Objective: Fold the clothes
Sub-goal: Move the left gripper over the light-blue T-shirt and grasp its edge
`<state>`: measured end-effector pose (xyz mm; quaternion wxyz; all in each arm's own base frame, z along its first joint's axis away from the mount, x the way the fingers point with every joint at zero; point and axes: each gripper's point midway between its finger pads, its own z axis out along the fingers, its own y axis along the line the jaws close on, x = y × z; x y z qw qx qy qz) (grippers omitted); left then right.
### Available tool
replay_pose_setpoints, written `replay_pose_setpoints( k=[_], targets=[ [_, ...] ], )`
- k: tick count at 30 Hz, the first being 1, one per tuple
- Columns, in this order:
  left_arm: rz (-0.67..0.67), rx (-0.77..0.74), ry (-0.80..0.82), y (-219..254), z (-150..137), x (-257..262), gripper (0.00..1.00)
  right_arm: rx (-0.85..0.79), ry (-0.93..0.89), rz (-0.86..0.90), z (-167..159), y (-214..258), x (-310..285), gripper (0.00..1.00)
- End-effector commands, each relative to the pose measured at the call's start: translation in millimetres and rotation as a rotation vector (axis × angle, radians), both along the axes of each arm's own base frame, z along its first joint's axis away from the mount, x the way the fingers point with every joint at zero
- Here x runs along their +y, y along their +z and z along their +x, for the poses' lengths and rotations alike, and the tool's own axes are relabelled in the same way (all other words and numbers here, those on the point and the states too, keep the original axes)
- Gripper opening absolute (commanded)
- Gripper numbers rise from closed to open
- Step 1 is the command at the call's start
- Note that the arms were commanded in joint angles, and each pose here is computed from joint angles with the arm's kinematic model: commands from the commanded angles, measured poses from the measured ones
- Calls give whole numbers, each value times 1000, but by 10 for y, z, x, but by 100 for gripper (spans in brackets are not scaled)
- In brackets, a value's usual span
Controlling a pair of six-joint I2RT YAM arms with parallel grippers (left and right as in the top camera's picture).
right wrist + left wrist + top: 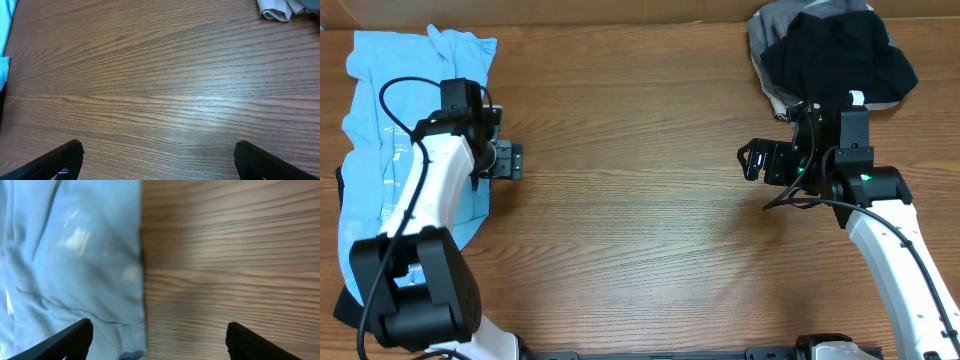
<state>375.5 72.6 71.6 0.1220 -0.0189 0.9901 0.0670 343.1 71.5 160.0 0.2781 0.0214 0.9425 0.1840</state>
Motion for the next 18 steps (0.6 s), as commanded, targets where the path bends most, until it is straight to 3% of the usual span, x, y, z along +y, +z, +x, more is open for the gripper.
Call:
replay_pose_setpoints(
  k=[1,5,8,14,18],
  targets=[
    [26,25,93,-99,-3,202,85,-29,19,6,49,102,46,99],
    [21,57,110,-207,-47,266,81,-29,19,6,50,102,46,96],
    [32,94,85,-285,-94,299,70,-31,19,6,53,104,46,91],
    [82,153,80,-445,-151,385,70,-29,19,6,50,97,46,88],
    [87,189,79,-559,-188,396,61,-28,19,6,48,94,46,87]
  ],
)
